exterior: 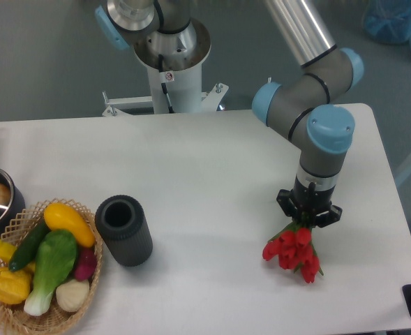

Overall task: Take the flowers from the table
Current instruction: 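Close the gripper around the tulip stems and lift the bunch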

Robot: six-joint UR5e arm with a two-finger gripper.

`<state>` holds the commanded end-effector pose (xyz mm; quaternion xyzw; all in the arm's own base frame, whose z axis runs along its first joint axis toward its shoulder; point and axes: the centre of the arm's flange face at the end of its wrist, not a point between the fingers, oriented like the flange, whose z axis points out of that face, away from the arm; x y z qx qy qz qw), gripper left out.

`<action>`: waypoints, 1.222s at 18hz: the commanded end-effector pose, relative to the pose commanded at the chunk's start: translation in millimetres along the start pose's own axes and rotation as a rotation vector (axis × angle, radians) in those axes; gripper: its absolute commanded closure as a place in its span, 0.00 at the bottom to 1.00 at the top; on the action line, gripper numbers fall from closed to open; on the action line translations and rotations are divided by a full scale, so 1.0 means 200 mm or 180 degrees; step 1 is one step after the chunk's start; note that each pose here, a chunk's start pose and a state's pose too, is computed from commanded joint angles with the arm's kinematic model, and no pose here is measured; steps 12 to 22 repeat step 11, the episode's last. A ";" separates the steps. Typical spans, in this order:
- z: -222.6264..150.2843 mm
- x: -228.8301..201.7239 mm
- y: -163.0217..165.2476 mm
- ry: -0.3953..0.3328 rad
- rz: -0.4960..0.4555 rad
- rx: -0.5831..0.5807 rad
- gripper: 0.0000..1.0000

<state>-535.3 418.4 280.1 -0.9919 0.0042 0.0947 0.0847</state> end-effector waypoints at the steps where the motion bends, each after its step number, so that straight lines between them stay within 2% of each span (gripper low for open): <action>1: -0.02 0.00 -0.01 -0.0025 0.0016 -0.0008 1.00; 3: -0.10 0.01 -0.07 -0.0107 0.0088 0.0026 1.00; 7: -0.21 0.01 -0.07 -0.0169 0.0180 0.0046 1.00; 22: -0.22 0.03 -0.06 -0.0127 0.0216 0.0019 1.00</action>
